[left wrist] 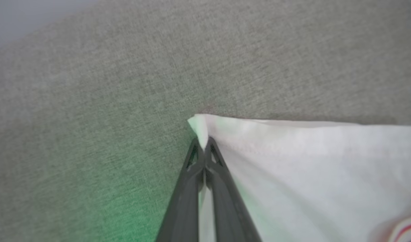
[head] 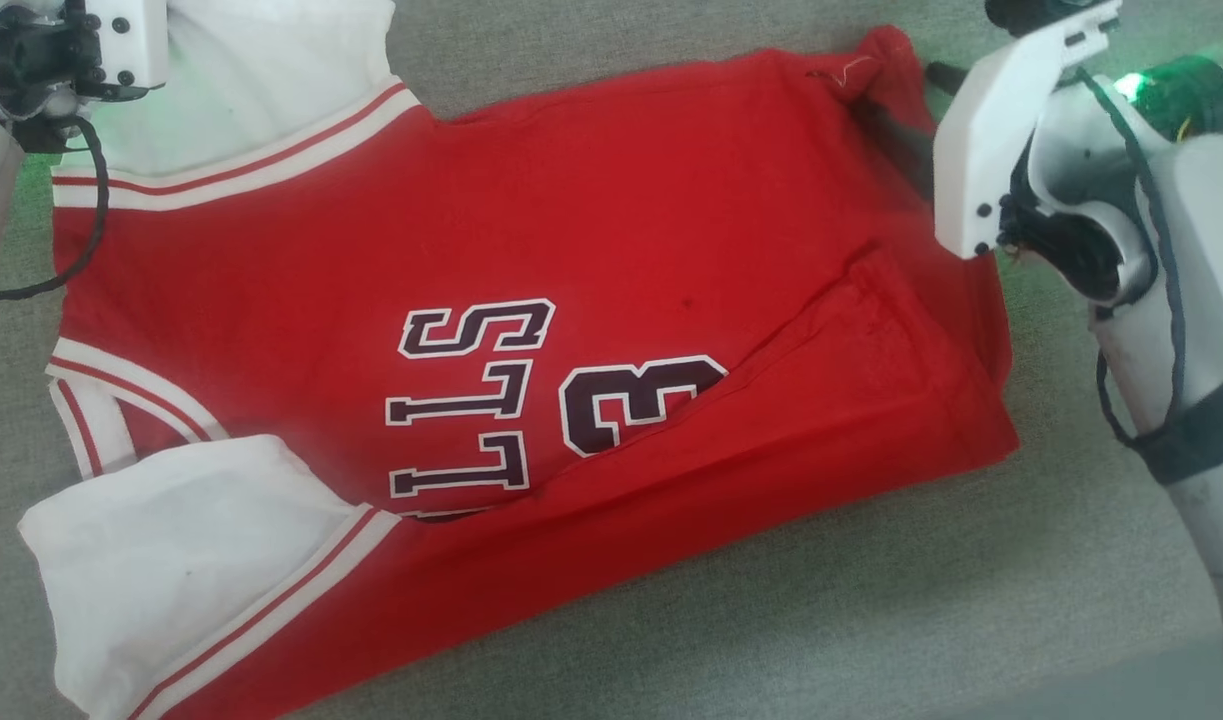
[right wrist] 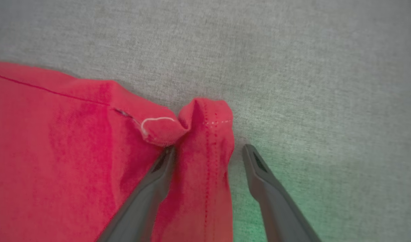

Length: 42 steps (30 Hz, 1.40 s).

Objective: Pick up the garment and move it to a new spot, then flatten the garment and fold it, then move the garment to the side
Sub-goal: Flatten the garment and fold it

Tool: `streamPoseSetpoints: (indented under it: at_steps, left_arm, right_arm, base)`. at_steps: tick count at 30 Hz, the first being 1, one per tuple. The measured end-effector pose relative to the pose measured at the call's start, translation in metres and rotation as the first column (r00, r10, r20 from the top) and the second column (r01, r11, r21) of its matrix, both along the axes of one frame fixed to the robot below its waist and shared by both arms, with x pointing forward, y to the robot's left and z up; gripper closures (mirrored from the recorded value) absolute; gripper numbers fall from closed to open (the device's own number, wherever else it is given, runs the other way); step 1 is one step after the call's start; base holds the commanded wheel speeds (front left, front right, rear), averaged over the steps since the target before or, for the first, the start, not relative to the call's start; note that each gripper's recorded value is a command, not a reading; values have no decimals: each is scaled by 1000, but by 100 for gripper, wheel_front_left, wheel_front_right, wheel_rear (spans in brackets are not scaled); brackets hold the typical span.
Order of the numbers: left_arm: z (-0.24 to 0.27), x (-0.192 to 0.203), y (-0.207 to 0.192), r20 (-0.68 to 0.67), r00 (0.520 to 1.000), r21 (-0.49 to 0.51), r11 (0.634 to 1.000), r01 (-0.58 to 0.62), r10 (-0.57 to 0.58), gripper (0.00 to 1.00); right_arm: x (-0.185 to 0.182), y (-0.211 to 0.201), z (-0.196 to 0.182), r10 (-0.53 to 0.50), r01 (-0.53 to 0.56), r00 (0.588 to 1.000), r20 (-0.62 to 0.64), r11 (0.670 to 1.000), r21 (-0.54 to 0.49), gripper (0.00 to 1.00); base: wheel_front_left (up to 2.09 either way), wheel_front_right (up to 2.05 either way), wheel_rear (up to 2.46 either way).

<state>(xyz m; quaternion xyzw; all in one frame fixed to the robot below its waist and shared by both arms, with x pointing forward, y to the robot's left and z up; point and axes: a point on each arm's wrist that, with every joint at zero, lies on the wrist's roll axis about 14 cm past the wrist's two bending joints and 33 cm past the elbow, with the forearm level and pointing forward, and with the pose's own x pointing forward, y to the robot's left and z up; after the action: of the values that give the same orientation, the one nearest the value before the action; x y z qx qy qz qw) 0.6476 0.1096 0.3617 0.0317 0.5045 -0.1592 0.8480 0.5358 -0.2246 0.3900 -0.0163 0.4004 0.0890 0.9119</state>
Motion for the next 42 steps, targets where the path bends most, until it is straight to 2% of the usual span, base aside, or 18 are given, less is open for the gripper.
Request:
streamPoseSetpoints:
  at_steps: [1,3,6,15,27,35,42]
  left_arm:
    - [0,0,0,1,1000,-2,1000,0,0,100]
    - [0,0,0,6,1000,-4,1000,-1,1,100]
    - [2,0,0,21,1000,-5,1000,2,-2,100]
    - [29,-4,17,91,996,32,999,2,-5,100]
    - [122,-26,31,249,965,85,994,66,-85,100]
    - [157,-77,41,266,956,125,988,94,-124,100]
    - [163,-146,51,229,963,166,981,103,-140,100]
  right_arm:
    - [1,1,-1,0,0,1000,-17,1000,4,0]
    - [1,1,-6,5,-5,999,-53,1000,-1,100]
    - [4,1,-9,15,-16,997,-73,1000,-14,100]
    - [14,5,7,41,-41,999,-7,999,-25,100]
    - [7,11,54,105,-100,987,125,994,-43,100]
    - [-17,18,76,140,-136,978,153,990,-38,100]
    - [-50,19,72,165,-162,981,98,986,-37,100]
  base:
    - [0,0,0]
    - [0,0,0]
    - [0,0,0]
    - [0,0,0]
    - [0,0,0]
    - [0,0,0]
    - [0,0,0]
